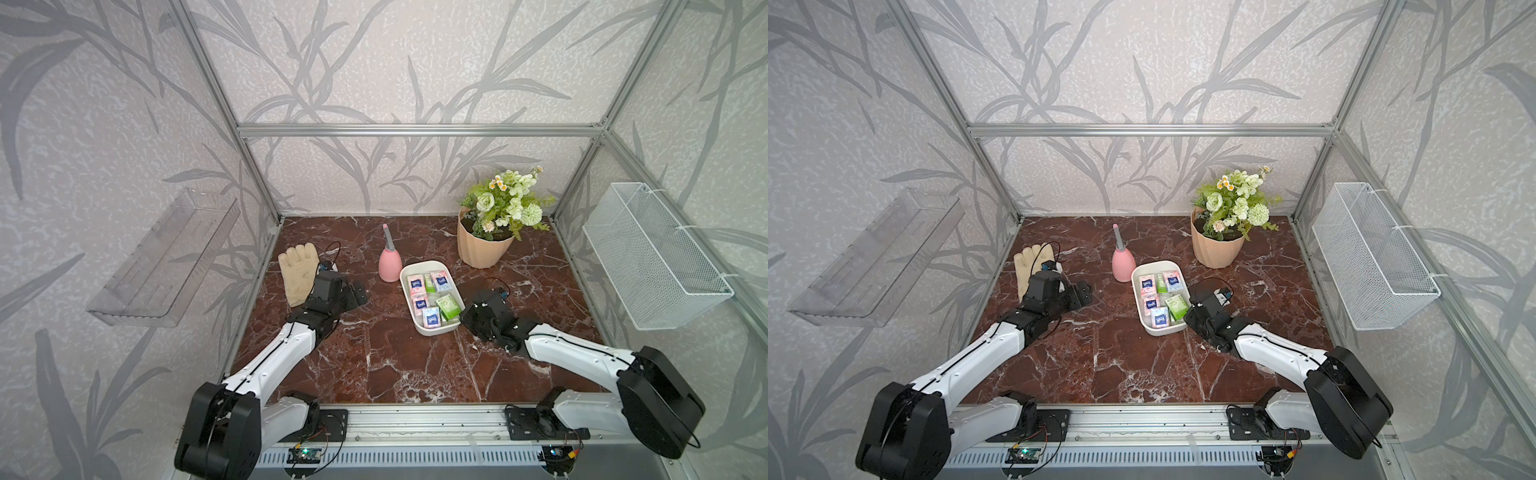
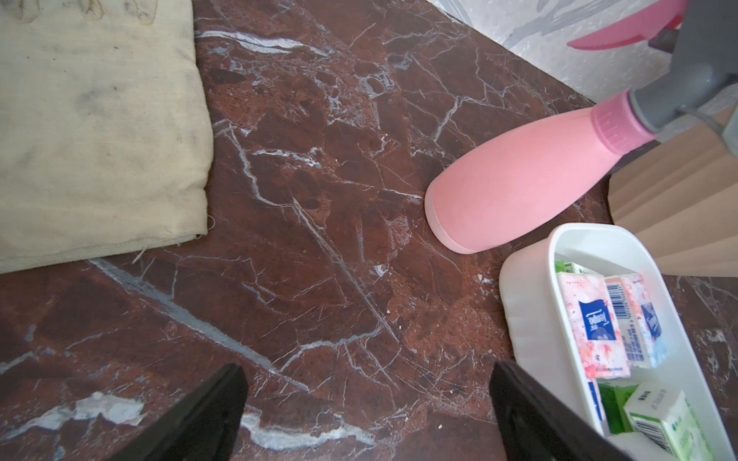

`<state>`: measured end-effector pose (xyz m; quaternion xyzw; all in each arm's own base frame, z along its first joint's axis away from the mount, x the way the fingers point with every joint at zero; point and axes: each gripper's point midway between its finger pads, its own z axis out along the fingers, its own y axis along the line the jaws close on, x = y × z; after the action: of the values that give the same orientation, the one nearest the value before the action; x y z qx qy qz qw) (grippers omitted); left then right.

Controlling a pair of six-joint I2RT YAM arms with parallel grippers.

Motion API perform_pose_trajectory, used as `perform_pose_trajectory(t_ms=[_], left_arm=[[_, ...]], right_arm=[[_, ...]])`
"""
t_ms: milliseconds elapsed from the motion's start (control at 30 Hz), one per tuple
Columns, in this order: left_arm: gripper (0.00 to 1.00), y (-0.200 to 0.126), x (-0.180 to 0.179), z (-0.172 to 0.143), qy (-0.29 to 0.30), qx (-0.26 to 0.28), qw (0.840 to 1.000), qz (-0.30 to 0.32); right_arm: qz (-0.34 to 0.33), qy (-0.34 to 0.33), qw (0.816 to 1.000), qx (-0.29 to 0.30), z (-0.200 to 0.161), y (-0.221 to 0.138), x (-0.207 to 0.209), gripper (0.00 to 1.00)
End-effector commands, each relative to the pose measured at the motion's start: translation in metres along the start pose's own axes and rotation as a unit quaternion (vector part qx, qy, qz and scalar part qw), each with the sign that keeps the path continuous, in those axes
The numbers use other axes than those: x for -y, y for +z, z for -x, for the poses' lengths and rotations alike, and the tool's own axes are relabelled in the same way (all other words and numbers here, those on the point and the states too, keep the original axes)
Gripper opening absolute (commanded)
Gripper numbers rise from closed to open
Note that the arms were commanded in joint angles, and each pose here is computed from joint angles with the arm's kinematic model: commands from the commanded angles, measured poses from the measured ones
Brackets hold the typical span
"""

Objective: Take the pocket tissues out of the storage box
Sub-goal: Move the storage box to the center of the board, then pick up the pocket tissues from the storage box.

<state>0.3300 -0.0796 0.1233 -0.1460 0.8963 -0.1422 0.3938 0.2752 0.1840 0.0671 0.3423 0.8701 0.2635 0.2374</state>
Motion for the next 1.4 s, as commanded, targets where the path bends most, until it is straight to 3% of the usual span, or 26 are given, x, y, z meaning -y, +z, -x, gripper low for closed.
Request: perform_pose_trajectory(t_ms=[0,233,333,433,633,833,1133,1267,1367], left_arm=[[1.00,-0.005,0.011,0.010,-0.008,0.005,1.000,-0.012],[1.00,-0.007,0.016,0.011,-0.003,0.003,1.000,-0.014],[1.00,-0.010,0.020,0.014,-0.001,0.003,1.000,-0.017],[1.00,-0.013,0.027,0.018,0.008,0.004,1.000,-0.026],[1.00,-0.019,0.054,0.018,0.047,-0.011,0.998,-0.043],[1.00,-0.014,0.100,0.002,0.103,-0.033,0.992,-0.057],[1.00,0.008,0.152,-0.024,0.178,-0.072,0.981,0.008],[1.00,0.019,0.167,-0.028,0.188,-0.083,0.978,0.036],[0.99,0.030,0.177,-0.029,0.194,-0.094,0.975,0.048]], right_arm=[[0.002,0.045,0.998,0.032,0.008,0.005,-0.004,0.19],[0.011,0.041,0.999,0.017,-0.004,0.015,-0.025,0.24],[0.013,0.039,0.999,0.008,-0.009,0.015,-0.026,0.30],[0.013,0.032,0.999,0.015,-0.006,0.007,-0.024,0.43],[-0.026,-0.057,0.996,0.067,0.020,-0.034,-0.017,0.63],[-0.031,-0.153,0.982,0.109,0.048,-0.067,-0.010,0.71],[-0.051,-0.245,0.961,0.119,0.085,-0.104,0.002,0.87],[-0.054,-0.240,0.960,0.132,0.097,-0.116,0.013,0.98],[-0.046,-0.232,0.962,0.136,0.102,-0.121,0.018,0.99]])
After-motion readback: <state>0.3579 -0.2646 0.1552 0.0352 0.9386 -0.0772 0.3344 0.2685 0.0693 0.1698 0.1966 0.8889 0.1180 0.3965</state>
